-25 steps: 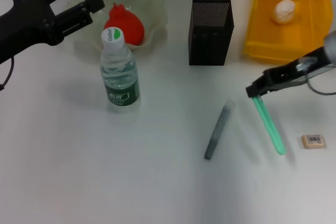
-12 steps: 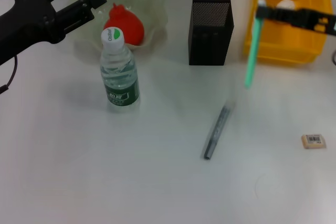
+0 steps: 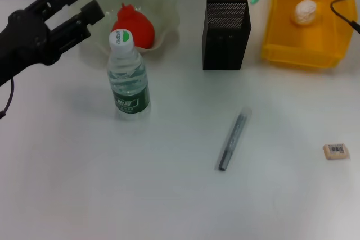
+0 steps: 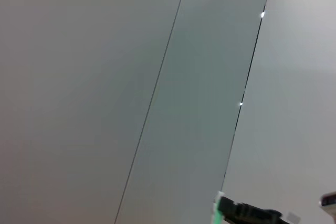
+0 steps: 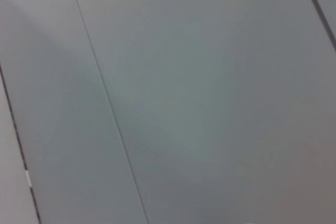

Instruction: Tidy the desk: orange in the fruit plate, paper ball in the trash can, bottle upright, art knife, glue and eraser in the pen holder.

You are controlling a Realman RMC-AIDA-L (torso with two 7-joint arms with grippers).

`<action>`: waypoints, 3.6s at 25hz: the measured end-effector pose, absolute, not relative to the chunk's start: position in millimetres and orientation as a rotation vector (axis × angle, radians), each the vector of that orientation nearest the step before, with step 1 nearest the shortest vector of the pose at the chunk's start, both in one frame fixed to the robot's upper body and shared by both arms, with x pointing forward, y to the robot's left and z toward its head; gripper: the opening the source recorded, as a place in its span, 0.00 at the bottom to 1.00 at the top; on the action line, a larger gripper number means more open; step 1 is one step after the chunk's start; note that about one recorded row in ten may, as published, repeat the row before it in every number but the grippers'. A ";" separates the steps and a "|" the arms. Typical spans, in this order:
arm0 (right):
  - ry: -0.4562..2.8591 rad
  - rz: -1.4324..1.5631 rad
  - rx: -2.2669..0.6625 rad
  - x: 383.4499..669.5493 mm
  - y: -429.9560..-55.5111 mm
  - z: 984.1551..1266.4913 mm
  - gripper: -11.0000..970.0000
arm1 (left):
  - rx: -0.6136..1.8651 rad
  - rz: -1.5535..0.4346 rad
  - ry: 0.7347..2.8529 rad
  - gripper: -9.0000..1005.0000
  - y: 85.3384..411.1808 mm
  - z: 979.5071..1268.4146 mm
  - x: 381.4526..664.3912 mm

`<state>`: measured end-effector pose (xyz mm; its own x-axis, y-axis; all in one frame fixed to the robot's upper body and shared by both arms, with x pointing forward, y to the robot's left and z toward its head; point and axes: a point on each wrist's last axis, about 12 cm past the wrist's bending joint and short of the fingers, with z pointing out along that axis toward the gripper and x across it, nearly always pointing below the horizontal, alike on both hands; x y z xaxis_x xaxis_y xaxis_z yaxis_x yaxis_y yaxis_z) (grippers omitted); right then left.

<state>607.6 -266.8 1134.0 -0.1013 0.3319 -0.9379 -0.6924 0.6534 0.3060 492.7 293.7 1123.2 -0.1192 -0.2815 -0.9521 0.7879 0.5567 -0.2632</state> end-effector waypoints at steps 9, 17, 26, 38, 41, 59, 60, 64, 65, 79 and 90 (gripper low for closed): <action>1.516 0.799 -0.389 635.8 -235.0 1133.1 0.19 | 0.463 -0.986 1.407 0.74 296.7 1114.3 483.6; 1.585 0.766 -0.432 642.1 -216.0 1122.5 0.20 | 0.459 -0.989 1.396 0.74 301.6 1110.8 478.2; 1.609 0.750 -0.434 641.6 -213.6 1115.7 0.20 | 0.448 -0.992 1.392 0.74 303.7 1110.1 476.8; 1.599 0.796 -0.406 628.3 -225.0 1109.3 0.38 | 0.453 -0.999 1.384 0.74 299.8 1112.2 482.9; 1.564 0.872 -0.416 618.8 -234.8 1118.5 0.41 | 0.460 -1.004 1.377 0.74 297.9 1114.1 485.9; 1.637 1.129 -0.614 550.9 -286.9 1258.2 0.42 | 0.486 -1.022 1.355 0.74 292.2 1120.5 494.5; 1.637 1.129 -0.614 550.9 -286.9 1258.2 0.42 | 0.486 -1.022 1.355 0.74 292.2 1120.5 494.5; 1.668 1.129 -0.637 544.2 -278.1 1294.1 0.42 | 0.485 -1.022 1.356 0.74 292.5 1120.3 494.0; 1.705 1.121 -0.649 543.5 -272.8 1301.3 0.41 | 0.482 -1.029 1.358 0.74 292.6 1120.4 493.8; 2.536 0.496 -0.736 569.7 -199.7 1263.8 0.41 | 0.475 -1.030 1.374 0.74 293.4 1118.4 493.4; 2.779 0.341 -0.804 591.4 -171.5 1193.0 0.41 | 0.464 -1.031 1.386 0.74 293.4 1113.6 492.9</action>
